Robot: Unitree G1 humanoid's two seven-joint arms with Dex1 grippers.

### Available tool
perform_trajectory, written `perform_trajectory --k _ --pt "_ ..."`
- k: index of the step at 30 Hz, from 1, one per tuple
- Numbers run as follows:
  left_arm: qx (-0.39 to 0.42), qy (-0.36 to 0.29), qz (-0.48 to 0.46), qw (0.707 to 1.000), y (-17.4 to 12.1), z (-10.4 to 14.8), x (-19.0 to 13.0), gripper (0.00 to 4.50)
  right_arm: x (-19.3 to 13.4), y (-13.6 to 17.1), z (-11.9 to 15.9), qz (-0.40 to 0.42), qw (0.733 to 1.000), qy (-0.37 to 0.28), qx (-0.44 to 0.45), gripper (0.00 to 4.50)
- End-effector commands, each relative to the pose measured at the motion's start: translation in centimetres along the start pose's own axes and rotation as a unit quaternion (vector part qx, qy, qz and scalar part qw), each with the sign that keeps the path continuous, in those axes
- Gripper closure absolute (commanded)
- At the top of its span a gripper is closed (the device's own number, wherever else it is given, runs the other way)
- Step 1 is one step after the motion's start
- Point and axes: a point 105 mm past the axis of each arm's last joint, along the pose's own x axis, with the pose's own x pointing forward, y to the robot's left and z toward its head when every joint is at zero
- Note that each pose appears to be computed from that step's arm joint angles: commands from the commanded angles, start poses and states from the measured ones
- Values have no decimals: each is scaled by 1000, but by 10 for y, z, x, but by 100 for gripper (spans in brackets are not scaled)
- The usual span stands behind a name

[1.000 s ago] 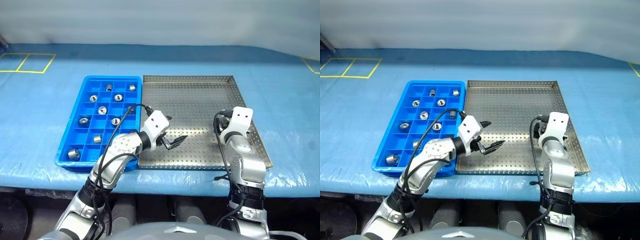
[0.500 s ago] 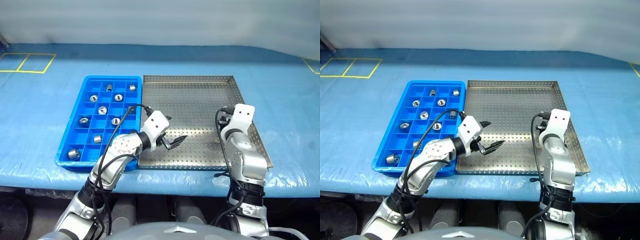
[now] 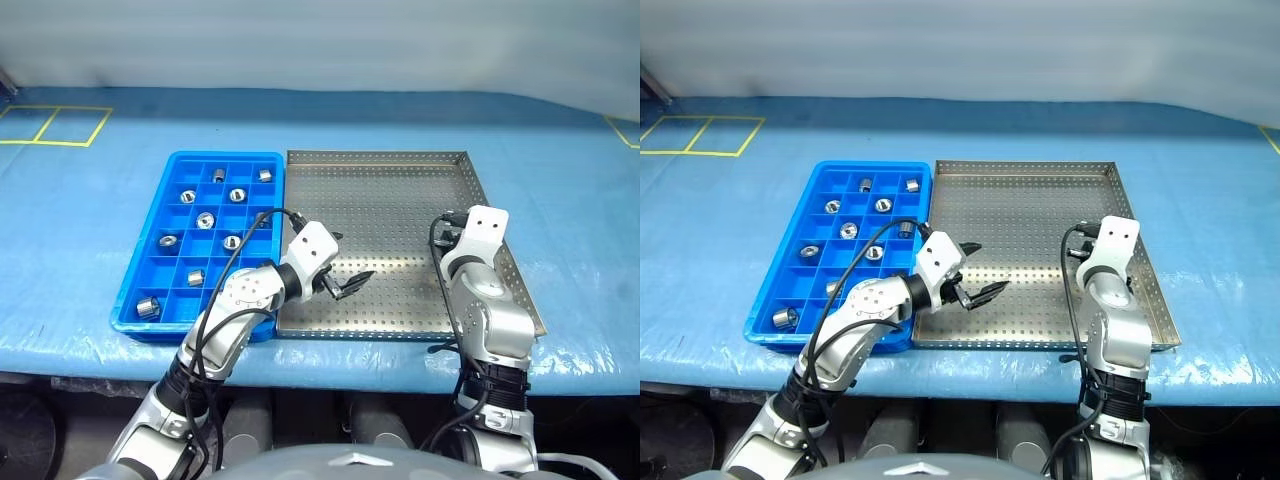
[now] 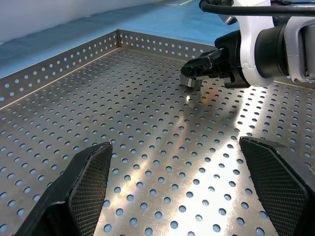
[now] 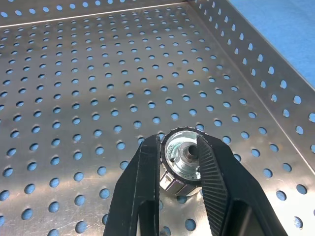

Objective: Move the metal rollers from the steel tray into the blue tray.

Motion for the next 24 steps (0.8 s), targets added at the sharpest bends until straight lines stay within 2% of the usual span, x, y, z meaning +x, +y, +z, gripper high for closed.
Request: perform_trajectory --k 1,5,6,8,9,14,17,24 --pt "19 -22 0 1000 -3 14 -2 0 -5 9 22 20 999 -40 -7 375" --pt "20 -24 6 1000 0 16 -3 0 -19 41 38 117 991 -61 -10 375" --pt "20 -27 8 999 1 18 -6 0 -28 57 43 165 984 -69 -13 375" --pt "18 -35 13 999 2 22 -11 0 -48 87 51 262 961 -84 -23 375" --pt "17 -36 15 999 2 23 -12 0 -54 94 53 286 954 -87 -25 375" --pt "25 -23 57 998 14 22 -32 0 -94 142 54 455 883 -94 -62 375" --pt "31 -19 86 996 19 24 -48 0 -104 156 52 505 854 -93 -79 375" --pt "55 23 188 980 33 22 -99 0 -112 186 50 573 809 -90 -98 375"
